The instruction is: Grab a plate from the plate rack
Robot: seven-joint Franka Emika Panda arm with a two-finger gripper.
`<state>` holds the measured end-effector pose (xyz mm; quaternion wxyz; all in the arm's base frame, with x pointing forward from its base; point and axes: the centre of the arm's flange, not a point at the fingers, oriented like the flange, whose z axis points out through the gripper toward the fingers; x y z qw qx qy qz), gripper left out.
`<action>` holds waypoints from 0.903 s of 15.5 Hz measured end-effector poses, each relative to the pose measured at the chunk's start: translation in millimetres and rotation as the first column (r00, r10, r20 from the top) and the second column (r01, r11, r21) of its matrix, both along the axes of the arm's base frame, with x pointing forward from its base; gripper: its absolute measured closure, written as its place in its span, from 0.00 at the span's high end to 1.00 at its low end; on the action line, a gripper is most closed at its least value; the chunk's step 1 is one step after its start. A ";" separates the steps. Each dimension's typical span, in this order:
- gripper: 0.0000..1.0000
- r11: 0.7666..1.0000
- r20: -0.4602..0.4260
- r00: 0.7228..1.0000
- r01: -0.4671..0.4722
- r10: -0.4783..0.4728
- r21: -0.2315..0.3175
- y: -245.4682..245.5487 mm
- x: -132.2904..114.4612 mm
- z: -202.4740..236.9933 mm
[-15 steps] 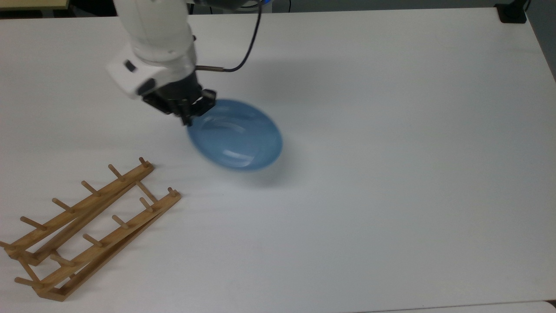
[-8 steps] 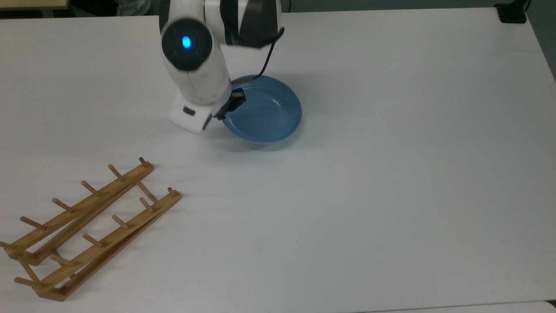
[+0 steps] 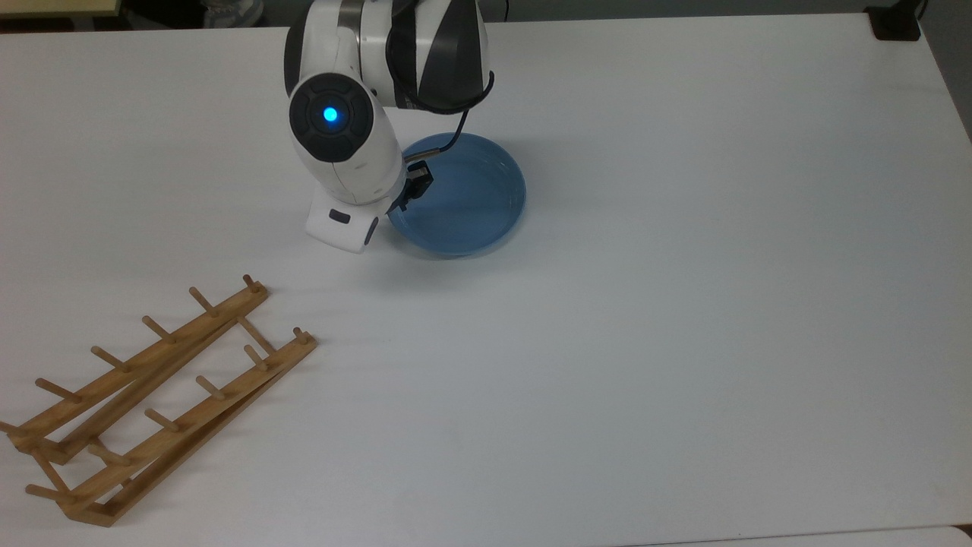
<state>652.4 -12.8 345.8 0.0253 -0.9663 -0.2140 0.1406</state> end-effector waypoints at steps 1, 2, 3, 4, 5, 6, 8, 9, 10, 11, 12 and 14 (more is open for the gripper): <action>0.55 1.000 0.021 0.999 0.027 -0.027 -0.008 -0.1 2.0 11.0; 0.65 0.998 0.047 0.997 0.056 -0.055 -0.016 -0.4 3.2 25.9; 0.73 0.996 0.077 0.993 0.089 -0.087 -0.023 -0.6 2.9 44.9; 0.84 0.991 0.108 0.986 0.129 -0.125 -0.030 -0.8 0.8 66.8; 0.94 0.984 0.139 0.976 0.176 -0.168 -0.042 -1.2 -3.7 92.7; 1.00 0.974 0.168 0.964 0.220 -0.208 -0.055 -1.9 -9.8 118.0; 1.00 0.953 0.219 0.940 0.288 -0.262 -0.097 -2.3 -28.3 167.8; 1.00 0.946 0.243 0.931 0.306 -0.273 -0.111 -0.7 -36.2 186.6; 1.00 0.939 0.274 0.919 0.325 -0.284 -0.116 1.0 -43.7 205.8; 1.00 0.932 0.304 0.906 0.343 -0.296 -0.114 0.9 -50.8 223.4; 1.00 0.927 0.330 0.893 0.359 -0.307 -0.108 -2.0 -57.8 239.5; 1.00 0.919 0.361 0.874 0.381 -0.323 -0.099 -11.2 -70.9 261.2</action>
